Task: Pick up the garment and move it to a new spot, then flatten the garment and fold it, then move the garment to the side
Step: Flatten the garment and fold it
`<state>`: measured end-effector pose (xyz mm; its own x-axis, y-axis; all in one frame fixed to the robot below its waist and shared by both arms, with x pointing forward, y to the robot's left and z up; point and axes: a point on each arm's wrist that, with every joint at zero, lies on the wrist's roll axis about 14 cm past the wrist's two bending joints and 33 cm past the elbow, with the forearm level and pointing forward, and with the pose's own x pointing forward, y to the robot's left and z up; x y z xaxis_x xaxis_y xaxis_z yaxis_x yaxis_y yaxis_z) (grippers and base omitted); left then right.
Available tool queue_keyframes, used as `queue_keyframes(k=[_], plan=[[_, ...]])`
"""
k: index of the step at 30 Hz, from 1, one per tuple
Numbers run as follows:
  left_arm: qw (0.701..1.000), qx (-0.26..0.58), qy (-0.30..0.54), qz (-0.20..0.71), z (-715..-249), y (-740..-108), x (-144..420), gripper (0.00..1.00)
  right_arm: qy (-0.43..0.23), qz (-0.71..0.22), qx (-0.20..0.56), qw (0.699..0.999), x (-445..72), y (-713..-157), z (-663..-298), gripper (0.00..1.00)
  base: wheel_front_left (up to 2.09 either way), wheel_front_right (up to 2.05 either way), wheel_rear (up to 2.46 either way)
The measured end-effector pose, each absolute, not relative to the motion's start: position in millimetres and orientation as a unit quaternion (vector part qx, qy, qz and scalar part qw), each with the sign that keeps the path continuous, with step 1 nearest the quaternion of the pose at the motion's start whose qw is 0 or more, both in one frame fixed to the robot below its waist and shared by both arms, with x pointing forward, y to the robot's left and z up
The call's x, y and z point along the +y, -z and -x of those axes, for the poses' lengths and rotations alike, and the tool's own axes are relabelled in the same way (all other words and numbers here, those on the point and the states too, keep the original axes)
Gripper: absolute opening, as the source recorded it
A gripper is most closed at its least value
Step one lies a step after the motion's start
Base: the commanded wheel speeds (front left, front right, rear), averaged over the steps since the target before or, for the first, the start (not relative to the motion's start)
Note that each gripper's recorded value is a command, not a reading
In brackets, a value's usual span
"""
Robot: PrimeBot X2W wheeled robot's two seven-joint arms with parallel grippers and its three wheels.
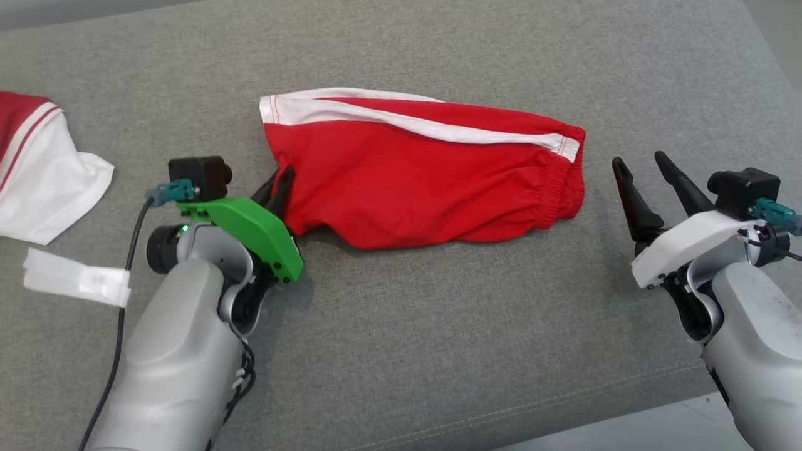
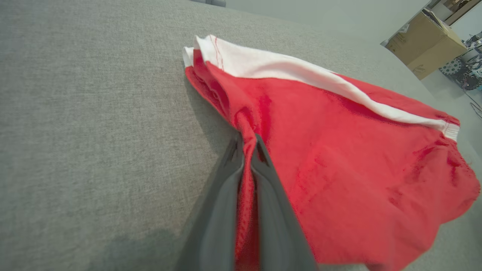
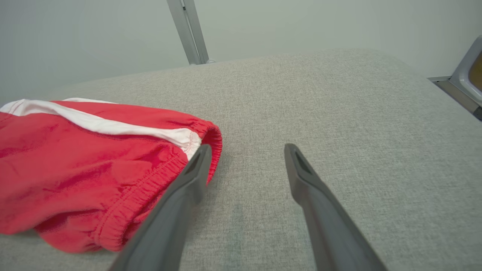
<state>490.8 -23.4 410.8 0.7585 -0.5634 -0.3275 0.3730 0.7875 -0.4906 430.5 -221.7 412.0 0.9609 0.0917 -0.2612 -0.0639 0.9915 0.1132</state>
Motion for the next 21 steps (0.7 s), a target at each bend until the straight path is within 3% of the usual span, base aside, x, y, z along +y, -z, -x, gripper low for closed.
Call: queue_keyframes(k=[21], plan=[[0.929,0.155,0.182,0.282,-422,-433,31,0.00,-0.111,-0.068,0.126,0.984,-167,-419,-424,1.00,0.00,0.00,0.00]])
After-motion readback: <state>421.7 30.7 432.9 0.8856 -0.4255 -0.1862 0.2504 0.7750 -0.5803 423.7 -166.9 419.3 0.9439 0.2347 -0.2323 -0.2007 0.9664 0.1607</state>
